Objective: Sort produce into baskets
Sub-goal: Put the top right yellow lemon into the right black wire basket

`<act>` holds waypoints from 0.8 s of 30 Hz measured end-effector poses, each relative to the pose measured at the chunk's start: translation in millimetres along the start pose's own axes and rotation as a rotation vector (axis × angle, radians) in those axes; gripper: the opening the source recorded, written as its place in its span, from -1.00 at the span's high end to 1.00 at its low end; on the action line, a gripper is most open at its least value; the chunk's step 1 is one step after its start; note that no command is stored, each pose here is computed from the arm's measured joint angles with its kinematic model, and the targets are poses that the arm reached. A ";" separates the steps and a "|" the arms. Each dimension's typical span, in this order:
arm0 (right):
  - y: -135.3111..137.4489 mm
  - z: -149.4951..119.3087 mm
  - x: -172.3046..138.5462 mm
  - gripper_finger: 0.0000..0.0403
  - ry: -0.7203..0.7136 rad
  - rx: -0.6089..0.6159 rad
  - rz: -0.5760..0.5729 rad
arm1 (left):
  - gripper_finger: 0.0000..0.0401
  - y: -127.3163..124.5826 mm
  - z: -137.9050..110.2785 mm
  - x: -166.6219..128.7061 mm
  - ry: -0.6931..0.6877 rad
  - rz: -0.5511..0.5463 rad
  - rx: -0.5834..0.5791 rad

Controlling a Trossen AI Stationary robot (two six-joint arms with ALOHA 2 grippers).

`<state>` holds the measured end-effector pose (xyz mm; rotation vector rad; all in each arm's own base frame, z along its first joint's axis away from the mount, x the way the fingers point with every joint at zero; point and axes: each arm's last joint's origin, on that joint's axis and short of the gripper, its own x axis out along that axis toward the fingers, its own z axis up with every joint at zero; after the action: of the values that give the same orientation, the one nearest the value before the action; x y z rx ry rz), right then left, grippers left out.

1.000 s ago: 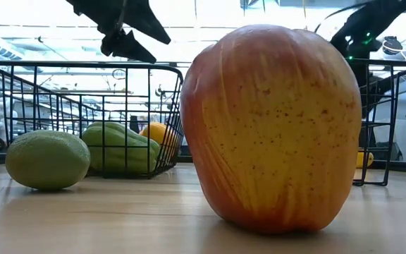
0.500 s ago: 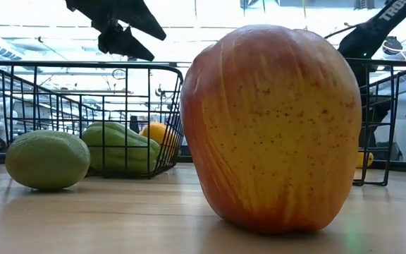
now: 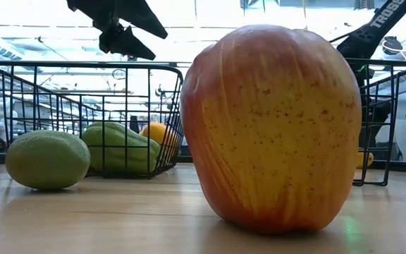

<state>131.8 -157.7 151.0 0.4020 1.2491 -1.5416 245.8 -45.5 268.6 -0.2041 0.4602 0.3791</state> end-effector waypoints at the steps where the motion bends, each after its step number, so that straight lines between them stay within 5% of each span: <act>1: 0.0 0.1 0.0 -0.95 -0.001 0.002 -0.002 | -0.88 -0.1 0.1 0.0 -0.001 -0.001 -0.001; 18: 7.3 4.2 1.6 -0.94 -0.027 0.079 0.047 | -0.88 -1.1 2.5 0.0 -0.023 -0.011 0.012; 24: 19.7 0.8 16.8 -0.74 0.029 0.044 0.016 | -0.88 -1.1 2.5 0.0 -0.023 -0.011 0.012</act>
<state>142.6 -164.9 128.5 0.4625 1.2334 -1.5569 247.2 -45.9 270.9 -0.1899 0.4384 0.3677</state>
